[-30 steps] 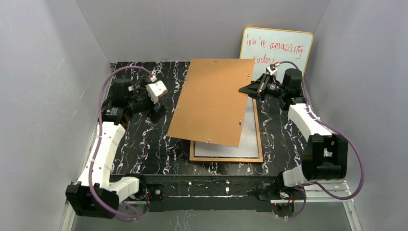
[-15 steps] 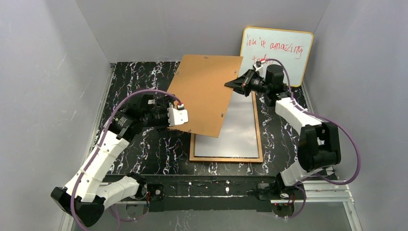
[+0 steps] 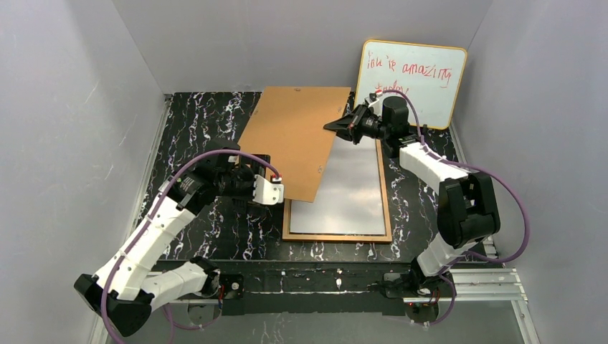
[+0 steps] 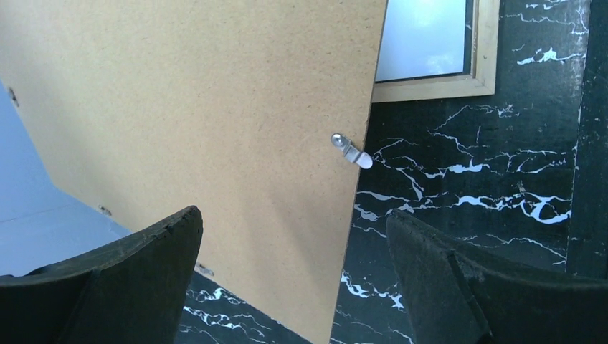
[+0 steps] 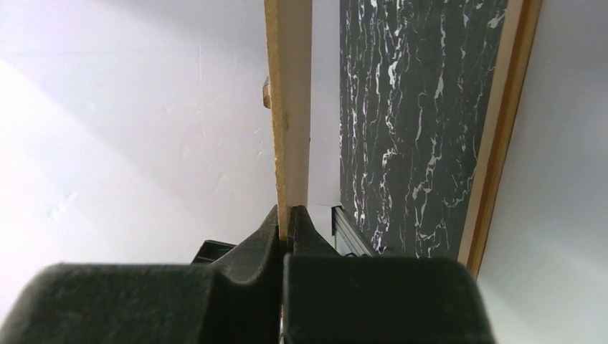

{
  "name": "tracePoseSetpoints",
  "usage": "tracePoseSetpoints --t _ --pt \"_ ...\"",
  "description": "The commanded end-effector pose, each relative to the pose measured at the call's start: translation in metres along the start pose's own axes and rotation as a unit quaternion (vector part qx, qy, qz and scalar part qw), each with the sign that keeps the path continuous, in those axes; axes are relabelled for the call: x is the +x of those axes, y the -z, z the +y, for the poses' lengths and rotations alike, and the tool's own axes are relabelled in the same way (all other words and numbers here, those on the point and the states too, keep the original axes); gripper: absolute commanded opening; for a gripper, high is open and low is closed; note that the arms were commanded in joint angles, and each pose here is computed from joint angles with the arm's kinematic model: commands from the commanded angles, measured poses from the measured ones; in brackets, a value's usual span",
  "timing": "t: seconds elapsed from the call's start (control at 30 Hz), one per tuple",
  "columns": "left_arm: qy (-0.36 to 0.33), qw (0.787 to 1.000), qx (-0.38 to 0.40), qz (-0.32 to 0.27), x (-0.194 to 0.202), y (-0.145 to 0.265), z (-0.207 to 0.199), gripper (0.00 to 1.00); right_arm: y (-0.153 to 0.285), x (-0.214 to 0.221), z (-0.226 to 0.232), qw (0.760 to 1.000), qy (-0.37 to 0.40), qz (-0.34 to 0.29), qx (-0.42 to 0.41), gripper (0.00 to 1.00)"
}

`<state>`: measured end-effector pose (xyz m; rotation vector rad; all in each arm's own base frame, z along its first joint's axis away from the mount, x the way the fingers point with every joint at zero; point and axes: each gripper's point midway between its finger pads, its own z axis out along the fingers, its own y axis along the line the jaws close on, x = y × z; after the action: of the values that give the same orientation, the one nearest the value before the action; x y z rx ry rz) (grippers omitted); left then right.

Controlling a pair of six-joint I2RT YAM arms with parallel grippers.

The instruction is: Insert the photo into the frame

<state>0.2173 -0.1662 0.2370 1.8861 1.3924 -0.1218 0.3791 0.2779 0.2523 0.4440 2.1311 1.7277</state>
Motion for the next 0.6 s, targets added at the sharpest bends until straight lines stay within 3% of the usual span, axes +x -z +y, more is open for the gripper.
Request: tracePoseSetpoints --t 0.0,0.57 --pt "-0.015 0.999 0.033 0.014 0.007 -0.002 -0.015 0.98 0.002 -0.002 0.061 0.995 0.050 -0.001 -0.081 0.01" --pt "0.008 1.000 0.015 -0.007 -0.004 -0.010 0.001 0.98 -0.028 0.041 0.066 0.993 0.053 0.042 -0.094 0.01"
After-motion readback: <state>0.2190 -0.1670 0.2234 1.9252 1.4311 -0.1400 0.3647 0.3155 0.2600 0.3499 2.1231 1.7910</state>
